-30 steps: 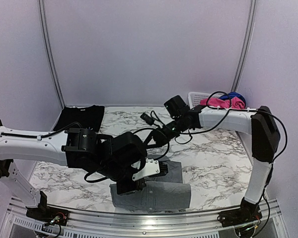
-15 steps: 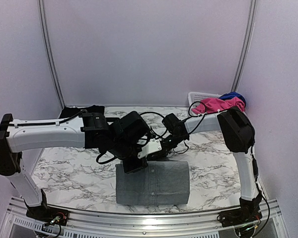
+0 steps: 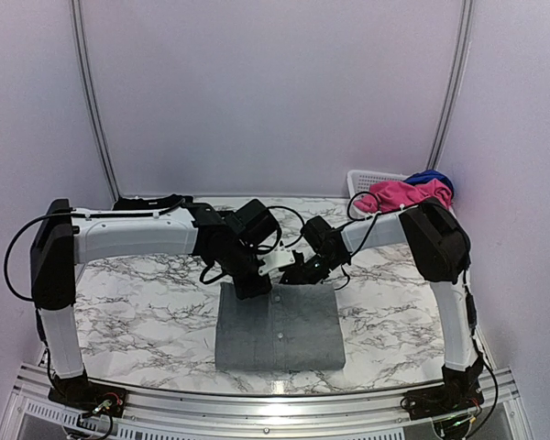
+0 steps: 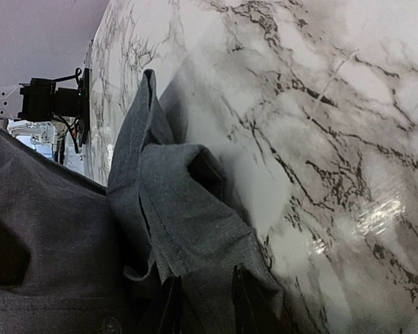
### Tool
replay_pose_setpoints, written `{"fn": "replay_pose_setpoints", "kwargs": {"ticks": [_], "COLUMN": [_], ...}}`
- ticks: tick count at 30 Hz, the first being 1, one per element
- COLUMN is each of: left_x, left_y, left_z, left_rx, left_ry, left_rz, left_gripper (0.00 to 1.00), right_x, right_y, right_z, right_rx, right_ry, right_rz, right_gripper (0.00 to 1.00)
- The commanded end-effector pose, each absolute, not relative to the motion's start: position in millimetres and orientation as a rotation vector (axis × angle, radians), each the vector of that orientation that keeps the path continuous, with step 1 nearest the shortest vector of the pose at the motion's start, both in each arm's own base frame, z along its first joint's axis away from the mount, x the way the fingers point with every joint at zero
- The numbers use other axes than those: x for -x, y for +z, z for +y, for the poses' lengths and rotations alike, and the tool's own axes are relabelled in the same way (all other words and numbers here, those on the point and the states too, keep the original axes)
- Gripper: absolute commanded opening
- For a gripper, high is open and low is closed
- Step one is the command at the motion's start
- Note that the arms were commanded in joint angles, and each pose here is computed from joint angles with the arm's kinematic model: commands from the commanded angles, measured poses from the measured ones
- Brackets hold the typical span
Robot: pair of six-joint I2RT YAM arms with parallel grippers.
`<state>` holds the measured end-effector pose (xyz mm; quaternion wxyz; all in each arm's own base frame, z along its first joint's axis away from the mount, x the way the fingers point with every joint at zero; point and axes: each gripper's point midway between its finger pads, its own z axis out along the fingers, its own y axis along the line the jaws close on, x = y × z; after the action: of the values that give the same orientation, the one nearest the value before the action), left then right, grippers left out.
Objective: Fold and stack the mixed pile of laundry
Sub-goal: Fold the 2/3-rectangle-folded shirt at the center of the board.
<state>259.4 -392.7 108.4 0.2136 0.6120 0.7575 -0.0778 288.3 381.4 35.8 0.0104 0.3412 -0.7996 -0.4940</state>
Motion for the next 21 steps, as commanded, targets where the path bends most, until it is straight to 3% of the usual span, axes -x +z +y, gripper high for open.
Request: {"fn": "replay_pose_setpoints", "kwargs": {"ticks": [1, 8, 16, 21], "left_x": [-281.8, -300.4, -300.1, -308.2], "left_y": [116.8, 99.3, 70.4, 61.6], "left_z": [-410.2, -409.1, -399.4, -404.8], "left_rx": [-1.657, -1.633, -1.656, -1.631], "left_ry": [-0.232, -0.138, -0.084, -0.067], "left_rz": [2.018, 1.990, 1.974, 1.952], "left_gripper": [0.00, 0.00, 0.04, 0.09], "right_x": [-277.8, -286.8, -383.5, -409.4], "right_y": [43.7, 53.9, 111.9, 133.9], "right_z": [385.6, 383.7, 341.0, 308.3], "right_rx": [-1.090, -1.088, -0.981, -0.885], "right_ry": [-1.574, -1.594, -1.524, -1.543], "right_rz": [-2.450, -2.466, -2.823, -2.945], "right_gripper": [0.26, 0.27, 0.46, 0.54]}}
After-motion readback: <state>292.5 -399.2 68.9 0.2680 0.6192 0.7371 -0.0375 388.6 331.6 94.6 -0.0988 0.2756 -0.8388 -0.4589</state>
